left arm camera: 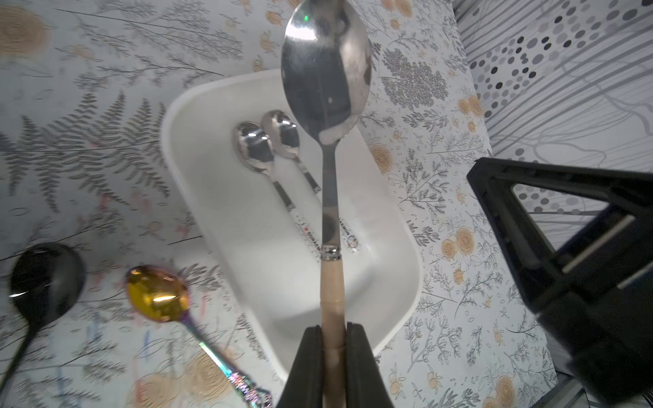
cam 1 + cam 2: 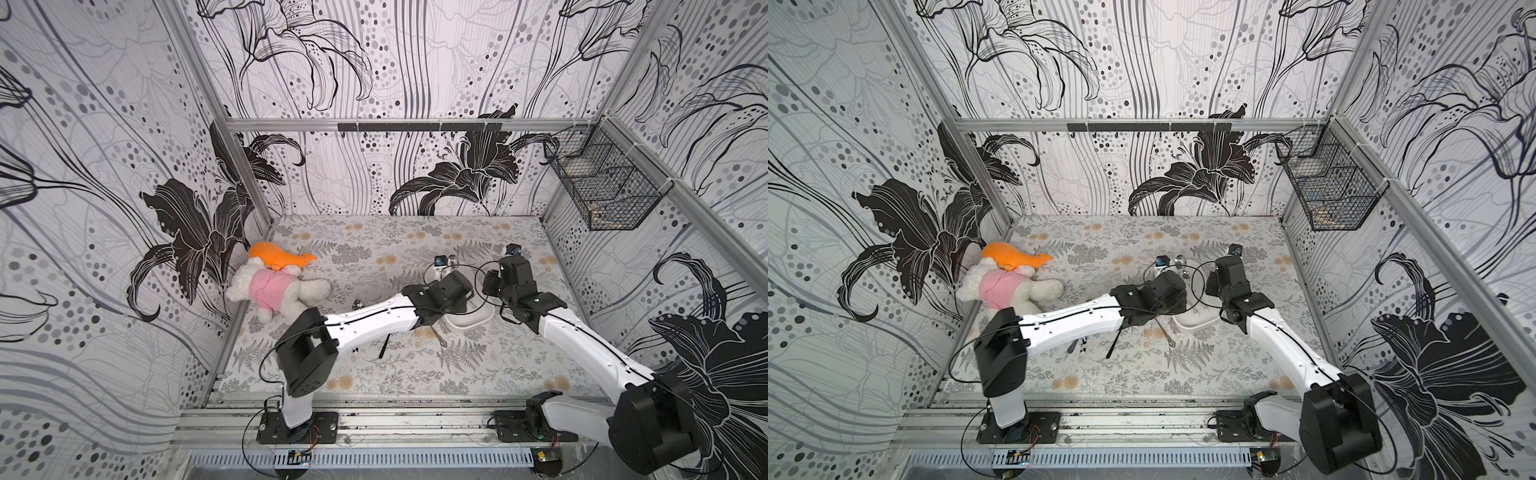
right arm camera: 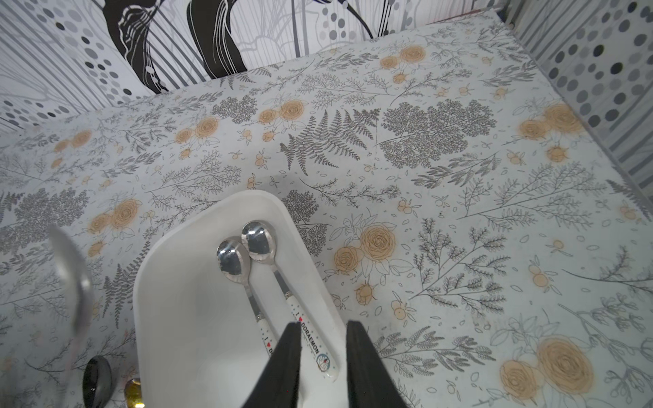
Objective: Put the spoon into the storage box
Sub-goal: Place the spoon in the storage box.
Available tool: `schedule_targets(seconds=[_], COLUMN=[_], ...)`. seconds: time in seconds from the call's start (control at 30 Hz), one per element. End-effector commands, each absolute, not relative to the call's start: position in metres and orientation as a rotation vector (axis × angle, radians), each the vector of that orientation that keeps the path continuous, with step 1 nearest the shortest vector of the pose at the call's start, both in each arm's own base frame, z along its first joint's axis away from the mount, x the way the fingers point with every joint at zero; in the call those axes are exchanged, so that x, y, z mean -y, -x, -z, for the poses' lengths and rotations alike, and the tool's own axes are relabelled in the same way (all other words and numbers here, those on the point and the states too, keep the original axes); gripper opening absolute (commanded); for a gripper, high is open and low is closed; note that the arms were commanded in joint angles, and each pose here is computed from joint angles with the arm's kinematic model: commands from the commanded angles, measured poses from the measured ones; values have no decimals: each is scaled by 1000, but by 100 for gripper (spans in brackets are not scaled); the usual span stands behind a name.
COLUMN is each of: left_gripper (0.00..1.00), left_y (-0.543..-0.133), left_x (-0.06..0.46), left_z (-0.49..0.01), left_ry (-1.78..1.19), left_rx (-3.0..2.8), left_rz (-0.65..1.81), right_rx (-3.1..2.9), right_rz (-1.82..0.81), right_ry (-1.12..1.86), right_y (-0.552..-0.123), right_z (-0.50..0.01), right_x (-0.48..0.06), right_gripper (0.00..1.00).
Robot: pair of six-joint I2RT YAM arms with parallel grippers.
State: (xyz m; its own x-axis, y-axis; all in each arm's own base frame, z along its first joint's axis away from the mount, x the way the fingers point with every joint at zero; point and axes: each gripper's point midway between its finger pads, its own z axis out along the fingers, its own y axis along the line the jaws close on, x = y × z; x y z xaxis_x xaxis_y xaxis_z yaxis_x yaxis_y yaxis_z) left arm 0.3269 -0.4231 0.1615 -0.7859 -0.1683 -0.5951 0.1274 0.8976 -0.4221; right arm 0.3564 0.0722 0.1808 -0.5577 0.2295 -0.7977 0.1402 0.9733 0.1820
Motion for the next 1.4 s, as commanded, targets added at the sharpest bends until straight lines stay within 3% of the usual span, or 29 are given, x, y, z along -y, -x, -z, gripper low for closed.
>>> schedule_targets(seconds=[0.0, 0.3, 1.13, 1.37], left_gripper=[0, 0, 0, 13], left_y=[-336, -351, -374, -374], left_x=[439, 432, 399, 401], left_z=[-148, -91, -38, -36], left_ry=[42, 255, 485, 466], left_rx=[-2445, -2531, -2530, -2542], left_rz=[561, 354, 240, 247], right_rx=[-2084, -2067, -2066, -2064], right_rz=[-114, -112, -132, -137], right_ry=[-343, -368, -361, -359], right_y=[-356, -352, -352, -352], right_z=[-196, -198, -198, -199], right_x=[-59, -55, -57, -58], right_gripper=[26, 26, 25, 26])
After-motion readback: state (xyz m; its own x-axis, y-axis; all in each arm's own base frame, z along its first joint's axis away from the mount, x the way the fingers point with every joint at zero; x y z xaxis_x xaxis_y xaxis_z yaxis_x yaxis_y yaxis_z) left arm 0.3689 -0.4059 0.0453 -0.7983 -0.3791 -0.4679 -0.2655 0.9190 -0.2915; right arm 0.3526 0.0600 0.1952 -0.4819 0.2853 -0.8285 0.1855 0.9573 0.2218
